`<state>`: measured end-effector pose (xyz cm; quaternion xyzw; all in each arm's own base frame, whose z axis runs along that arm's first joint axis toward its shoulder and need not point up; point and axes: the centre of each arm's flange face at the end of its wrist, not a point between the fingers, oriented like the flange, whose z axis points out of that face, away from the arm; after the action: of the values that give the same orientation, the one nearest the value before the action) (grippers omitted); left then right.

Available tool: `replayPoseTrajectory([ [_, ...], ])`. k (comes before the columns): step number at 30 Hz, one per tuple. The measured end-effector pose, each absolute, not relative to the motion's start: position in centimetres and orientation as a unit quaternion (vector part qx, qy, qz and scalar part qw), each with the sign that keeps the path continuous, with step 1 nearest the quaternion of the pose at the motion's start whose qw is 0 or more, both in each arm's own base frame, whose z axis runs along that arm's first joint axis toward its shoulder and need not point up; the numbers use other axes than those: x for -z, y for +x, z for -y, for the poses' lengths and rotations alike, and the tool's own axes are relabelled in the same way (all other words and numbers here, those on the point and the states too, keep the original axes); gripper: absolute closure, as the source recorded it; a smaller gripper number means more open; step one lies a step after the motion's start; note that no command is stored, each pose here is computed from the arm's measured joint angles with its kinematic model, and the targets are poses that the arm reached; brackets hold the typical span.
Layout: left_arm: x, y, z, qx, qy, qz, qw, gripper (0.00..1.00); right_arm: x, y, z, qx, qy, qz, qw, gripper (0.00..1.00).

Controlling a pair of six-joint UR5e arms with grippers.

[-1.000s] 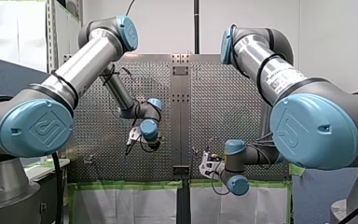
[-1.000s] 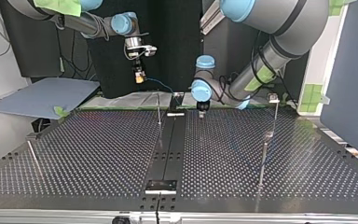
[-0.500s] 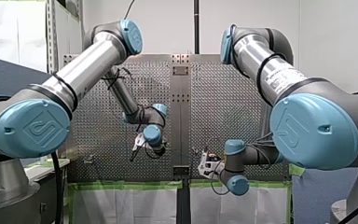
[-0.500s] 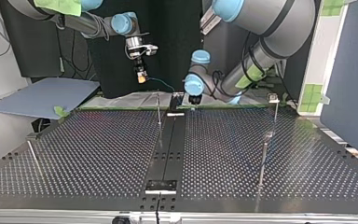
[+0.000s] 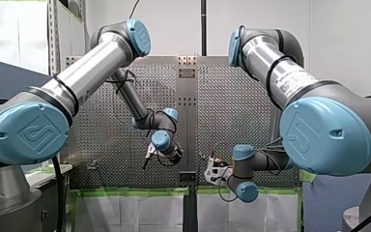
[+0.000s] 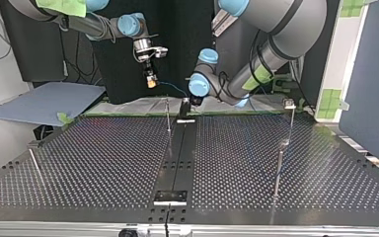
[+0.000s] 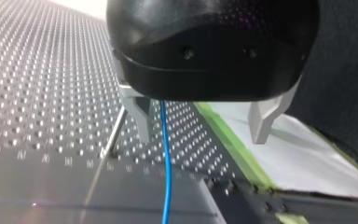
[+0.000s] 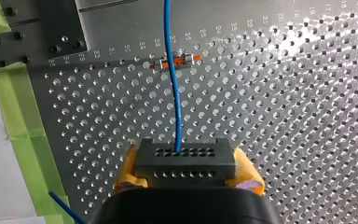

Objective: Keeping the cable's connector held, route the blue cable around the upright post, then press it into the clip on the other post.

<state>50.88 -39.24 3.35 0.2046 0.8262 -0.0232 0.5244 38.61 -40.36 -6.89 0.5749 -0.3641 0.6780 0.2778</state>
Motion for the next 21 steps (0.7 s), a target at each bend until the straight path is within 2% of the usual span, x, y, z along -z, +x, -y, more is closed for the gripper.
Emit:
replayPoseTrajectory([
  [10,-3.2,49.6,40.8,0.057,0.231,-0.826,0.511,0.00,6.9,38.5,40.4,-0.677,0.576,0.366,0.278,1.00],
  [21,-3.1,48.6,41.3,0.054,0.239,-0.831,0.499,0.00,6.9,38.2,40.7,-0.674,0.575,0.368,0.282,1.00],
])
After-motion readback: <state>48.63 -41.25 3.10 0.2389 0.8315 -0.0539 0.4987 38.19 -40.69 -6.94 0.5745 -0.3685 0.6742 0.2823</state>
